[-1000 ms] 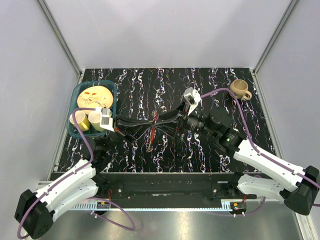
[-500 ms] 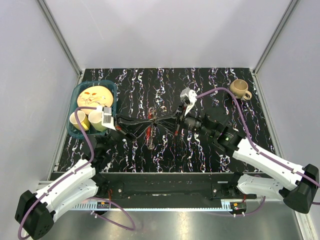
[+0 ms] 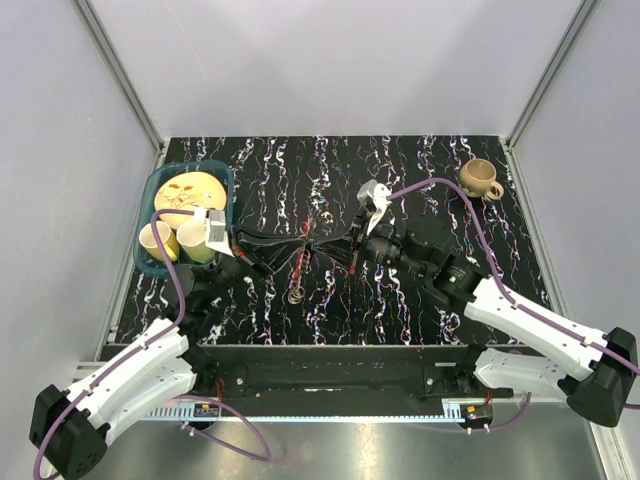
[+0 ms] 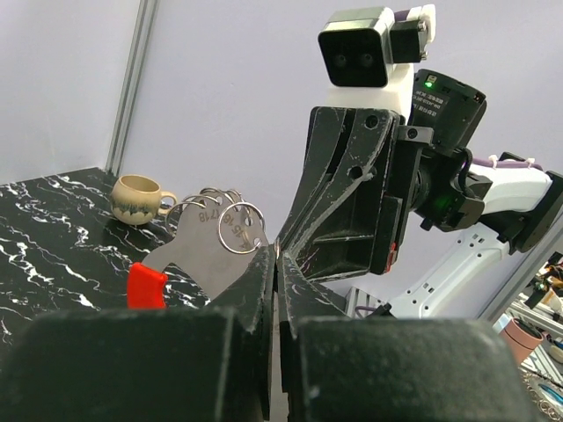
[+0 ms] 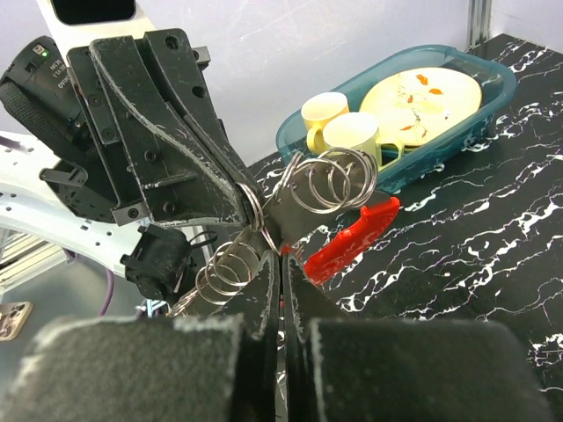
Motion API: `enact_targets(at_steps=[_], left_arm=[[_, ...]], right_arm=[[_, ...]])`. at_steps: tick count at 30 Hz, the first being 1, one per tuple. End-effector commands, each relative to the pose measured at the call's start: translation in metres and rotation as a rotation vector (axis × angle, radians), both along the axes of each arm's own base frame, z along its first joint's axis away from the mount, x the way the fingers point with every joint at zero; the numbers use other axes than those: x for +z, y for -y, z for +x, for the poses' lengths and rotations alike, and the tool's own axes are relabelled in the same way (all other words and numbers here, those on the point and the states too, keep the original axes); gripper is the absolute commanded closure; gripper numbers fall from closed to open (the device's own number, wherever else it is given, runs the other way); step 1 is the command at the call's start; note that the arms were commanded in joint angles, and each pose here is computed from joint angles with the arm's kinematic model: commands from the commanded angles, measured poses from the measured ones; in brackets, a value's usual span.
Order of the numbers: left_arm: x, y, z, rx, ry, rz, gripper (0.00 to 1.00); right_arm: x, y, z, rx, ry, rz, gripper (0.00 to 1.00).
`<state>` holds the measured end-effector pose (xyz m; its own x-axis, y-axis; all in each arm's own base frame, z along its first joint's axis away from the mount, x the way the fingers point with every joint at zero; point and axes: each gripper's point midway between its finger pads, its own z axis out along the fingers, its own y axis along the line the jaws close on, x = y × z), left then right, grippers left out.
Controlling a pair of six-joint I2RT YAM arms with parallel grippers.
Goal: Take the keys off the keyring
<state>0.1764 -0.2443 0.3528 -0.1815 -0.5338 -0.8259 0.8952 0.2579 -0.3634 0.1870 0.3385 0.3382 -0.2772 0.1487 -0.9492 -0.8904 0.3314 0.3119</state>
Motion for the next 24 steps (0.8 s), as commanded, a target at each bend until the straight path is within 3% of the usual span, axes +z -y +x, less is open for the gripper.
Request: enact_targets(at_steps=[1,9,17,21,24], left_arm=[[0.044,-0.013,-0.003,0.052,0.102,-0.083,1.0],[0.026,-0.009,0.008,0.068,0.059,-0.083,1.0],[0.019,-0.012,0.012,0.092,0.027,-0.09,1.0],[0.02,-0.013,0.008,0.076,0.035,-0.106,1.0],[0.022,-0.012,-0.001,0.041,0.06,-0.095,1.0]], right_arm=[[-0.003,0.0,-0.002,0.004,0.027,0.003,1.0],[-0.011,-0.012,-0.003,0.051,0.034,0.038,1.0],[-0.01,-0.005,0.005,-0.025,0.029,0.06,0.99],[-0.016,-0.001,-0.001,-0.012,0.025,0.058,0.74],[-0.013,0.009,-0.011,0.01,0.079,0.036,0.66]])
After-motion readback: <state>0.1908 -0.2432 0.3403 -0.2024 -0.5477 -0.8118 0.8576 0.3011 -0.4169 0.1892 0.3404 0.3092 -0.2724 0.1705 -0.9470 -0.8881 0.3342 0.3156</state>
